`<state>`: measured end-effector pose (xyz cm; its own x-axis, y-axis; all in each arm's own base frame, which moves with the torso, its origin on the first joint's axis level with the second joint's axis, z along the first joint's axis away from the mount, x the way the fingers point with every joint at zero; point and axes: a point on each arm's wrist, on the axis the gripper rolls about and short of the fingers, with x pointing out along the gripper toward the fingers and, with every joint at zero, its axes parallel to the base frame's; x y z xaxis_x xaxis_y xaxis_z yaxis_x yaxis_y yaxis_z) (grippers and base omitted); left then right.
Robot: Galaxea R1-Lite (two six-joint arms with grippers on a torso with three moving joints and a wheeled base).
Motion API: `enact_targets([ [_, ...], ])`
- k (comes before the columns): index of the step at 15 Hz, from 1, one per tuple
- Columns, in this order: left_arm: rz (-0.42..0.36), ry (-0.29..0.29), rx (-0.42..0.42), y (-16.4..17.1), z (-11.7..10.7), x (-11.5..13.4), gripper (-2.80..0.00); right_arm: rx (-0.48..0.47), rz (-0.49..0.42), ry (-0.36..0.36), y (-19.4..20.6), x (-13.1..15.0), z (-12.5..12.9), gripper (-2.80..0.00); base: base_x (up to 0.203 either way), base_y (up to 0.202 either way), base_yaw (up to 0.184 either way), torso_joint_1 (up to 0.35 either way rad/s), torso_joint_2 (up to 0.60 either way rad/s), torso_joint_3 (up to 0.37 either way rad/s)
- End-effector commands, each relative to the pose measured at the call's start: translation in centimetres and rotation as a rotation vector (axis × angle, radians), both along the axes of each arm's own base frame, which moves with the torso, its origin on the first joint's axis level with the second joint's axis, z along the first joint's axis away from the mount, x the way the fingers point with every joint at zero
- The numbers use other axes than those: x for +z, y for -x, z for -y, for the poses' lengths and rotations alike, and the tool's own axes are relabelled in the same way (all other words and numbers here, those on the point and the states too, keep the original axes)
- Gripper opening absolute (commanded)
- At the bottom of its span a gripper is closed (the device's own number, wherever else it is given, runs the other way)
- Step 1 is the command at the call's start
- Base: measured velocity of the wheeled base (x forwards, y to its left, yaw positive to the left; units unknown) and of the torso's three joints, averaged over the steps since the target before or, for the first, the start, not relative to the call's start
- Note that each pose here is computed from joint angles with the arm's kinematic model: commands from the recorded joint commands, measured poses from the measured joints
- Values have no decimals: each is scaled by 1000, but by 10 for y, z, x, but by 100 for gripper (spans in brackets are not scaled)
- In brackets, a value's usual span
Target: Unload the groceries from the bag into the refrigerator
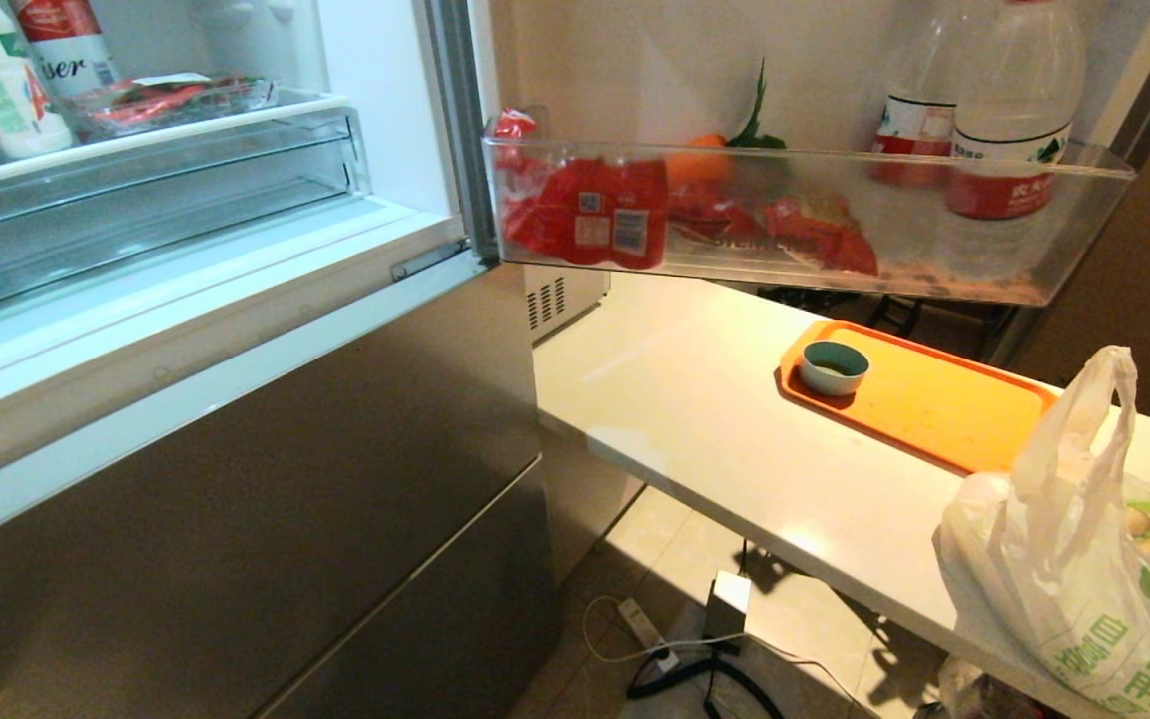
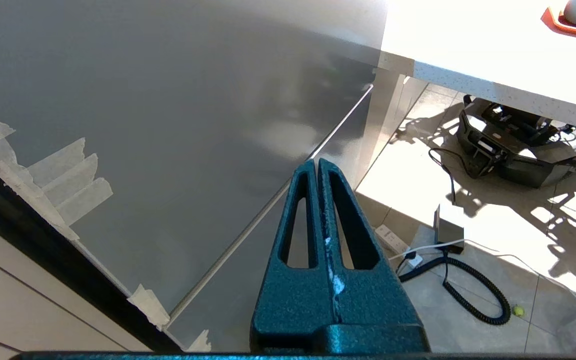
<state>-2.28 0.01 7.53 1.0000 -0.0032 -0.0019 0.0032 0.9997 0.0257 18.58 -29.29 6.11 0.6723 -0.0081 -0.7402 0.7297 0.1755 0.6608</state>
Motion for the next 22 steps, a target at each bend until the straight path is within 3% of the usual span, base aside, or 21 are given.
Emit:
enact_targets([
  [1, 0, 0, 0, 0, 0, 0, -280, 0, 4, -4, 0, 0, 0, 0, 0, 0, 0, 0, 0, 0],
  [9, 0, 0, 0, 0, 0, 0, -280, 60, -1, -27, -43, -4, 19, 0, 0, 0, 0, 0, 0, 0],
  [14, -1, 0, 0, 0, 0, 0, -280, 108, -37, -92, -63, -6, 3, 0, 0, 0, 0, 0, 0, 0],
  [22, -1, 0, 0, 0, 0, 0, -280, 46, -51, -200, -85, -6, -14, 0, 0, 0, 0, 0, 0, 0],
])
